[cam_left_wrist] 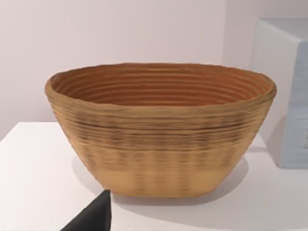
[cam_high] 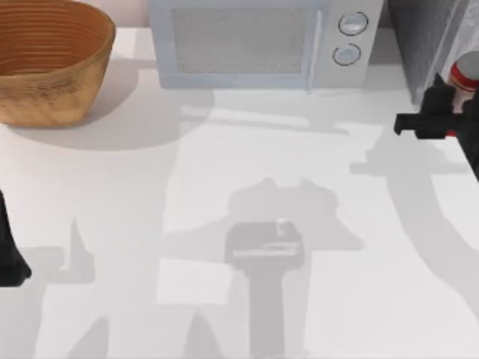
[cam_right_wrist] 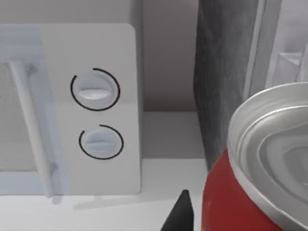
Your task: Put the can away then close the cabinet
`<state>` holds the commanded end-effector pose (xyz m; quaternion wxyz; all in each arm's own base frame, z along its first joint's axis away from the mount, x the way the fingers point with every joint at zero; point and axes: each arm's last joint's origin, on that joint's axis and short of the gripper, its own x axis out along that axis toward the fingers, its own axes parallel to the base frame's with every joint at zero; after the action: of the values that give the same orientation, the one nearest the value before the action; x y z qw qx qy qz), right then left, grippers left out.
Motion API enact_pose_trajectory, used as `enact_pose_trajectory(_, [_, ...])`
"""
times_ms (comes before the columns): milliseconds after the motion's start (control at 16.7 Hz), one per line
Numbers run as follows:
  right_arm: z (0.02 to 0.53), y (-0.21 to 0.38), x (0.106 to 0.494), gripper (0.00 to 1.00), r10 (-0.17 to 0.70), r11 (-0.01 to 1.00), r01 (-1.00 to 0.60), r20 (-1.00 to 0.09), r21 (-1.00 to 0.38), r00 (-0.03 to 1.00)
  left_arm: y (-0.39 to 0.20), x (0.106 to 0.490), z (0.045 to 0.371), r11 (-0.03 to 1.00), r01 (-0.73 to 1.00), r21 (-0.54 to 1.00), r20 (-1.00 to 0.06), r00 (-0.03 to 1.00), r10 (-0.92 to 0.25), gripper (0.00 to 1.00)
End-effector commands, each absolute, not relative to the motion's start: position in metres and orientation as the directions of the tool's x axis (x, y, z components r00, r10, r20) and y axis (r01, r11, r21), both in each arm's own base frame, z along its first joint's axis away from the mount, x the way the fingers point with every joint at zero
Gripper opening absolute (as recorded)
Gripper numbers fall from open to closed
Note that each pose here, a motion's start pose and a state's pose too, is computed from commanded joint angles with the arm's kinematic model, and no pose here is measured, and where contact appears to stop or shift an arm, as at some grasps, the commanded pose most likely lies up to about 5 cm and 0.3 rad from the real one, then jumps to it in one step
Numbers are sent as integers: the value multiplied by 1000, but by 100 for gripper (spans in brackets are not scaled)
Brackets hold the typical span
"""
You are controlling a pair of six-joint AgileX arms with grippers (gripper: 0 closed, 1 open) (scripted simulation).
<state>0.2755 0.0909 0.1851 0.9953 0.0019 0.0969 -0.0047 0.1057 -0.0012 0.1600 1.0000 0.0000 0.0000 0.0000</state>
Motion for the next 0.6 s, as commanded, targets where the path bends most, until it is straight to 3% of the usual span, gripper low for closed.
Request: enact_pose_trajectory(600, [202, 74, 255, 0, -3, 1000, 5, -163, 14, 987, -1, 106, 160, 1000, 0, 0, 0, 1000, 0, 100])
